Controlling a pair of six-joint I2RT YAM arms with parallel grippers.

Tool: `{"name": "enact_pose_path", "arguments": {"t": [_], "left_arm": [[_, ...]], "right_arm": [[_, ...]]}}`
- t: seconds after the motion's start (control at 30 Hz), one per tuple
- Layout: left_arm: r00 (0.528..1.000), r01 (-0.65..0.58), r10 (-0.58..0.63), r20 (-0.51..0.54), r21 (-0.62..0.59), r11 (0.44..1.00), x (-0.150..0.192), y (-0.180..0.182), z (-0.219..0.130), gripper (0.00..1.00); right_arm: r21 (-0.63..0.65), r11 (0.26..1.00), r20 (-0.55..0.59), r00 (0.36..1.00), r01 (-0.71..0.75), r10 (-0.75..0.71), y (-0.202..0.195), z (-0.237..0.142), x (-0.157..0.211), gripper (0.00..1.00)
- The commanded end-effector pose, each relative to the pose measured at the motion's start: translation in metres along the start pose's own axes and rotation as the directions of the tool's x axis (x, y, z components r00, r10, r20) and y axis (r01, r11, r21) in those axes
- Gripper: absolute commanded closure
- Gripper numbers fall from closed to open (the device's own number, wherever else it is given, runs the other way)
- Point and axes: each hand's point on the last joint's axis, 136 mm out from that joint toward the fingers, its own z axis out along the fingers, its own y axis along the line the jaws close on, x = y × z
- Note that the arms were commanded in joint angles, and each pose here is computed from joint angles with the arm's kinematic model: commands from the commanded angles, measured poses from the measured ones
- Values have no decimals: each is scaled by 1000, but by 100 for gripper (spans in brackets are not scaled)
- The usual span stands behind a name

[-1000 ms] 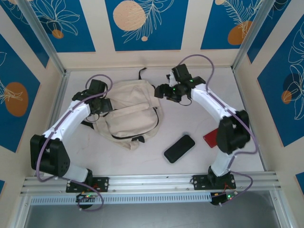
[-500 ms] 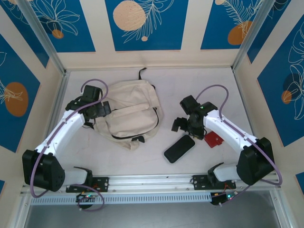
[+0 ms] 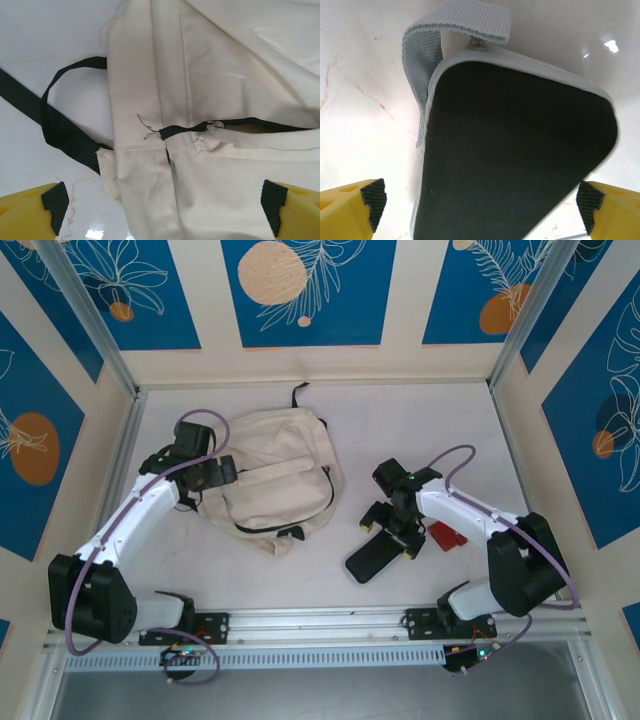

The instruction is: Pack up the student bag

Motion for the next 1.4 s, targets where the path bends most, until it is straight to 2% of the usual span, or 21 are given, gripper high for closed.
{"name": "enact_pose_path", "arguments": {"t": [0.0,0.2,0.37,0.5,0.7,0.83,0.97,1.17,1.27,1.37], "left_arm": [[1000,5,-5,-8,62,998,-2,-8,-1,0],[999,16,-10,-44,122,992,2,-20,1,0],[997,26,-9,-79,212,977,6,-37,2,0],[994,43,-5,-112,337,940,13,-62,0,0],[990,-22,86,-113,477,878,34,-114,-10,0],[975,-114,202,-90,576,809,60,-167,-20,0],[956,-196,291,-22,692,695,89,-222,-36,0],[945,-273,308,111,788,552,114,-273,-65,0],[936,-306,319,146,786,537,124,-287,-63,0],[930,-320,338,145,773,548,128,-298,-50,1]], "right_arm": [[3,999,-34,998,-54,54,5,11,2,1],[12,998,-48,997,-67,67,6,25,-5,1],[1,999,-27,999,-41,41,10,26,-15,20],[-45,999,16,1000,2,-1,23,15,-26,29],[-184,983,19,1000,23,-19,55,-6,-42,31],[-298,954,-3,1000,22,-24,78,-23,-52,31],[-401,916,-9,1000,23,-29,99,-42,-65,31],[-502,865,-60,998,-3,-32,119,-58,-80,31],[-547,837,-96,995,-27,-31,126,-64,-82,32],[-571,820,-85,996,-23,-31,130,-73,-84,33]]}}
